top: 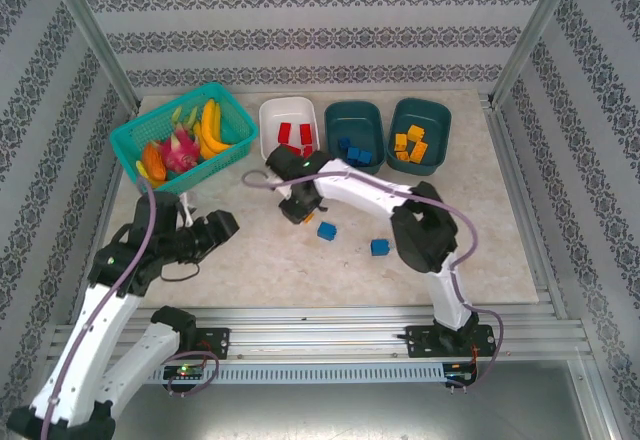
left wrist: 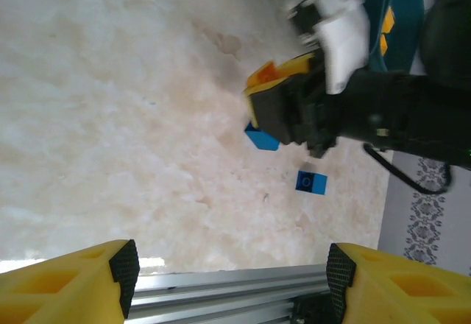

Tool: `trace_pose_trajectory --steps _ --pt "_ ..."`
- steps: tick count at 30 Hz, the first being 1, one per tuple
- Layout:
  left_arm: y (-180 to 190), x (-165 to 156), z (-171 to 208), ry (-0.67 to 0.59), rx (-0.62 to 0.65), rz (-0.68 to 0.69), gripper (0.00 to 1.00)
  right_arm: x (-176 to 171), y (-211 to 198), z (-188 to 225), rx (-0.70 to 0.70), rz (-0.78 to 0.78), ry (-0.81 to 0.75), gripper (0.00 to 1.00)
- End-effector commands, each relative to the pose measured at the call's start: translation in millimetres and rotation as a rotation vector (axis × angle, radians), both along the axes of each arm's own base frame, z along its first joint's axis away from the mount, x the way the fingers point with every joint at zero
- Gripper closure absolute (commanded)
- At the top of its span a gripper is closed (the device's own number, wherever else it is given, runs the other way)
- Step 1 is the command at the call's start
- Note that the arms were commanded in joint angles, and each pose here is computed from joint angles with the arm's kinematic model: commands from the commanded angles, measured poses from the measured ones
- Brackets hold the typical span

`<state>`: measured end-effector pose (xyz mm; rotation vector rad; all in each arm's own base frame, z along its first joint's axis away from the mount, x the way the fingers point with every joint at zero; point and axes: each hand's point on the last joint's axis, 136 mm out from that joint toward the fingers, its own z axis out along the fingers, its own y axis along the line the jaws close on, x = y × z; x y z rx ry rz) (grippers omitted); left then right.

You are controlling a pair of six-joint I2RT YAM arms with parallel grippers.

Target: Sort the legos into containers by color

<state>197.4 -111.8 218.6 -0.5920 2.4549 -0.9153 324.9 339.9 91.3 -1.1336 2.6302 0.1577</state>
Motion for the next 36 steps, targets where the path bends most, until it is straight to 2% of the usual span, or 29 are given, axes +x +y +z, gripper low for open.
trace_pose_trajectory --steps 1,4,8,12,16,25,31,36 --pt "-27.1 40.0 41.7 -0.156 -0.095 -0.085 0.29 20.8 -30.9 48.8 0.107 -0.135 -0.025 0.69" --pt "-44.1 72.5 56.5 -0.194 -0.103 -0.122 0.29 47.9 -69.2 70.7 0.168 -0.270 -0.039 0.71" --pt "-75.1 112.7 70.1 -0.230 -0.092 -0.188 0.29 92.8 -137.0 89.7 0.241 -0.527 -0.074 0.71" --pt "-109.9 145.3 70.0 -0.243 -0.094 -0.246 0.29 131.4 -211.0 85.6 0.238 -0.796 -0.095 0.73" --pt "-144.4 174.5 69.3 -0.256 -0.094 -0.303 0.29 163.0 -269.2 75.2 0.185 -0.965 -0.141 0.73" --pt "-200.2 230.8 56.8 -0.266 -0.121 -0.368 0.30 217.8 -351.5 43.6 -0.025 -1.114 -0.219 0.73" --pt "-233.8 254.2 49.2 -0.268 -0.120 -0.415 0.30 249.0 -380.3 27.5 -0.054 -1.145 -0.259 0.72" --pt "-243.8 263.6 36.1 -0.250 -0.121 -0.401 0.31 267.2 -393.5 10.7 -0.115 -1.124 -0.283 0.72"
